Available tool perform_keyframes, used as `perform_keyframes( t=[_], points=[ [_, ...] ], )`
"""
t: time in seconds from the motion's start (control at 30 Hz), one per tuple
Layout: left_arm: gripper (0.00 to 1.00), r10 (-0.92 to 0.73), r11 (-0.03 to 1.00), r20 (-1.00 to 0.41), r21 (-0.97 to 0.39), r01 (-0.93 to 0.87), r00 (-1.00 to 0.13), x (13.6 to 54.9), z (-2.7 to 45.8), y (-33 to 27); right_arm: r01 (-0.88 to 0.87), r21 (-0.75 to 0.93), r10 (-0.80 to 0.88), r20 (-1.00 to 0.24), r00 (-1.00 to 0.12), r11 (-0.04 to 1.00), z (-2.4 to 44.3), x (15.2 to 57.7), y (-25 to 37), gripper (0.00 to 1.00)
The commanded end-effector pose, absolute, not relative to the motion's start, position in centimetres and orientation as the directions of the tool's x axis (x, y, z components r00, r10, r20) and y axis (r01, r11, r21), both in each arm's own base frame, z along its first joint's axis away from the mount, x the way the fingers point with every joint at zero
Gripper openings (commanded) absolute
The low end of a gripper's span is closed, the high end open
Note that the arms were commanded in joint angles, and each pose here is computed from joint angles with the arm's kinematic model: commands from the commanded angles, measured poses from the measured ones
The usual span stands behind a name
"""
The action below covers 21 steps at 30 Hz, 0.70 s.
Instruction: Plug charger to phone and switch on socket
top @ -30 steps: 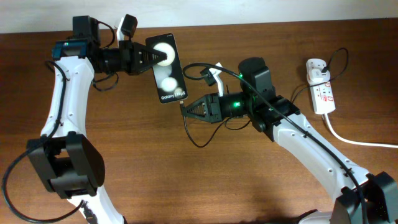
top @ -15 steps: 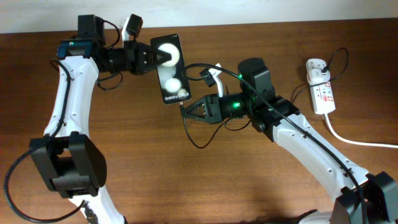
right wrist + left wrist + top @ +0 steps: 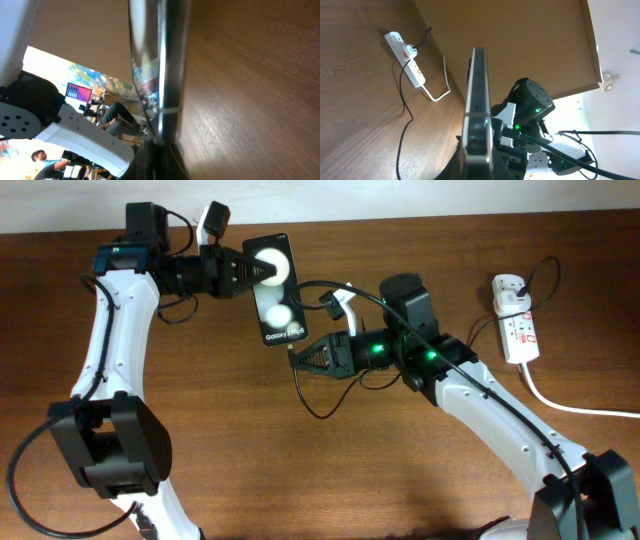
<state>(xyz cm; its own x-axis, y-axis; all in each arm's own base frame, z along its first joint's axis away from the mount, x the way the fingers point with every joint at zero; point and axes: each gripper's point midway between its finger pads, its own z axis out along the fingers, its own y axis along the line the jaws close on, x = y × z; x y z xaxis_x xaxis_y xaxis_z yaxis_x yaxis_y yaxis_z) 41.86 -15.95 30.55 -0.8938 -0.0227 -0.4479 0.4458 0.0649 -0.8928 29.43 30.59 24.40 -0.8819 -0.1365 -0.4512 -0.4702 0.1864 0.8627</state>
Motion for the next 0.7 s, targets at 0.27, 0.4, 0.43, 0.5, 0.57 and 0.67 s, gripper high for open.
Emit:
perform_keyframes(
  t=[0.27,0.4,0.43,0.5,0.57,0.67],
  points=[
    [0.0,-0.023,0.01,-0.477,-0.879,0.477,-0.878,40.99,32.37,-16.11,-0.479,0.864,-0.158,-0.456,-0.876,0.158,24.51,28.89,30.83,0.04],
    [0.0,-0.023,0.011,-0.478,-0.878,0.478,-0.878,40.99,32.34,-16.14,-0.479,0.863,-0.157,-0.457,-0.876,0.159,24.49,28.92,30.83,0.04],
    [0.0,-0.023,0.011,-0.478,-0.878,0.478,-0.878,40.99,32.34,-16.14,-0.479,0.863,-0.157,-0.457,-0.876,0.159,24.49,28.92,30.83,0.04],
    [0.0,-0.023,0.011,-0.478,-0.878,0.478,-0.878,40.99,32.34,-16.14,-0.479,0.863,-0.157,-0.457,-0.876,0.159,24.49,28.92,30.83,0.04],
    [0.0,-0.019,0.009,-0.478,-0.878,0.478,-0.878,40.92,32.33,-16.33,-0.479,0.863,-0.157,-0.457,-0.876,0.159,24.49,28.92,30.83,0.04],
    [0.0,-0.011,0.014,-0.478,-0.878,0.478,-0.878,40.83,32.21,-16.67,-0.479,0.863,-0.157,-0.457,-0.876,0.159,24.49,28.92,30.83,0.04]
  ],
)
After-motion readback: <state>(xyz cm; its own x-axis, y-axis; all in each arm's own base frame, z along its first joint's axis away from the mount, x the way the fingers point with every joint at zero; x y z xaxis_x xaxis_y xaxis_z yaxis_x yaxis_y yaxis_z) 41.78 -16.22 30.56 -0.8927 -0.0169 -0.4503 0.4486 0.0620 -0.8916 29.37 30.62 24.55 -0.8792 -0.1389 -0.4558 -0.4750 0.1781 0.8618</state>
